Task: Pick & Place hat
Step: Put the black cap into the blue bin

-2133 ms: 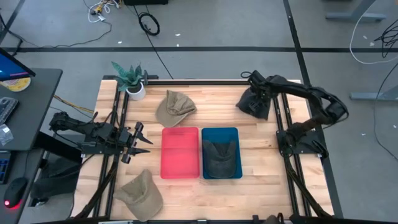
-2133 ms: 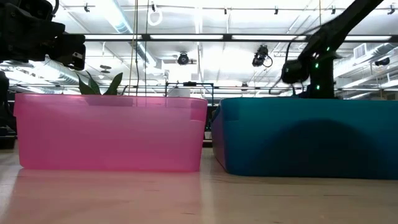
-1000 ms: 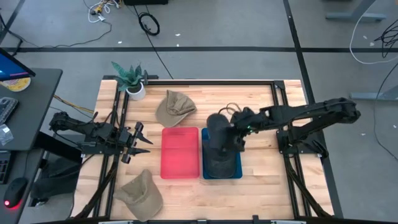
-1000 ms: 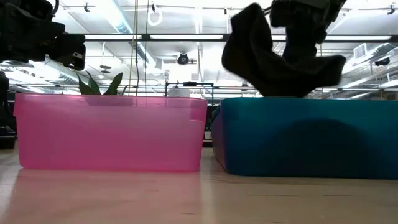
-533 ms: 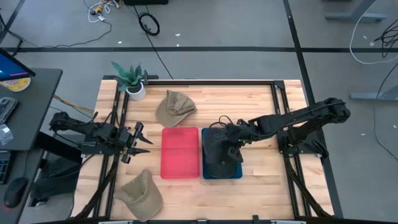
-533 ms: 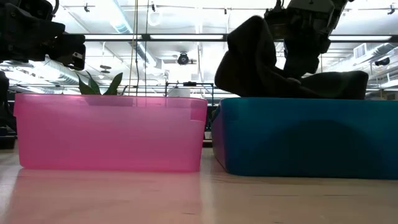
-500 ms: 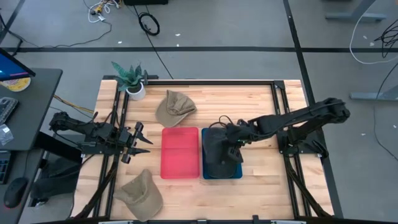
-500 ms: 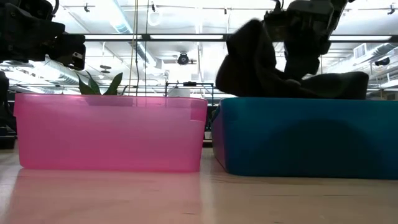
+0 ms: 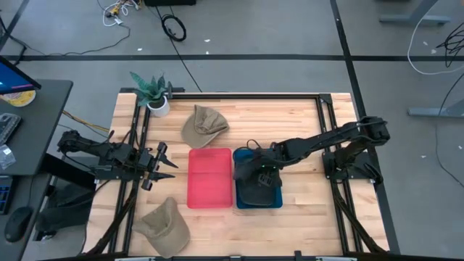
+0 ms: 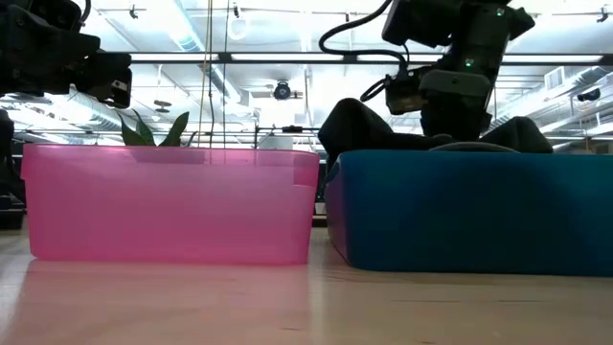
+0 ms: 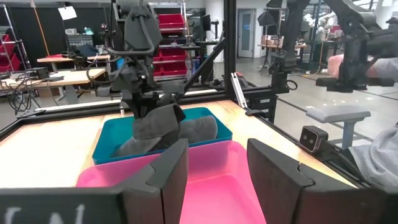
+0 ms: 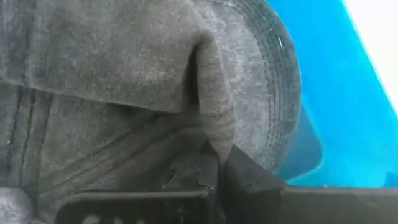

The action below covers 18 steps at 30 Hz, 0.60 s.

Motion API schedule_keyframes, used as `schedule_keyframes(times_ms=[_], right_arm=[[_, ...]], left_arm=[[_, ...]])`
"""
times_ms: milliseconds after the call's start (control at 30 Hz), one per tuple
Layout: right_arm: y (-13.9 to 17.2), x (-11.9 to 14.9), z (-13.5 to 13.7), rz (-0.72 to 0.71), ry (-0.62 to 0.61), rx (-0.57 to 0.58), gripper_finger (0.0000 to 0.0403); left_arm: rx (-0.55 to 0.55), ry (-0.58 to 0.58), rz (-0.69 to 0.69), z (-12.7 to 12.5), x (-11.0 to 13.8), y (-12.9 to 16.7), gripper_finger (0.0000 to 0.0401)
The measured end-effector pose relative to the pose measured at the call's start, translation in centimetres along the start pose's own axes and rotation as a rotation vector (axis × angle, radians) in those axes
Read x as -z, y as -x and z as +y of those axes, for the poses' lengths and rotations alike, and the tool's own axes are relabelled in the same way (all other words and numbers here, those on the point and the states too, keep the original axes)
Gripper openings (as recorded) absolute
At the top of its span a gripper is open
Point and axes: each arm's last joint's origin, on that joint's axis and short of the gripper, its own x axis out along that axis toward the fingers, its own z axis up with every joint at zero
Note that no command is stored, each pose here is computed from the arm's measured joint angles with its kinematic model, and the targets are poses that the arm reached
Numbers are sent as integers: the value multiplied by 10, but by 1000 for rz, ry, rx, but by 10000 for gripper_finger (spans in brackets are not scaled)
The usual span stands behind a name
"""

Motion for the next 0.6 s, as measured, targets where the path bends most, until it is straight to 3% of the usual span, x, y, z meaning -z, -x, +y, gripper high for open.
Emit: schedule_keyframes(times_ms=[300, 600], right_arm=[[0, 0, 1, -10, 43, -3, 10], [29, 2, -2, -91, 102, -57, 68]], left_arm=[[0, 0, 0, 0, 0, 0, 169], [0, 0, 0, 0, 0, 0, 169]])
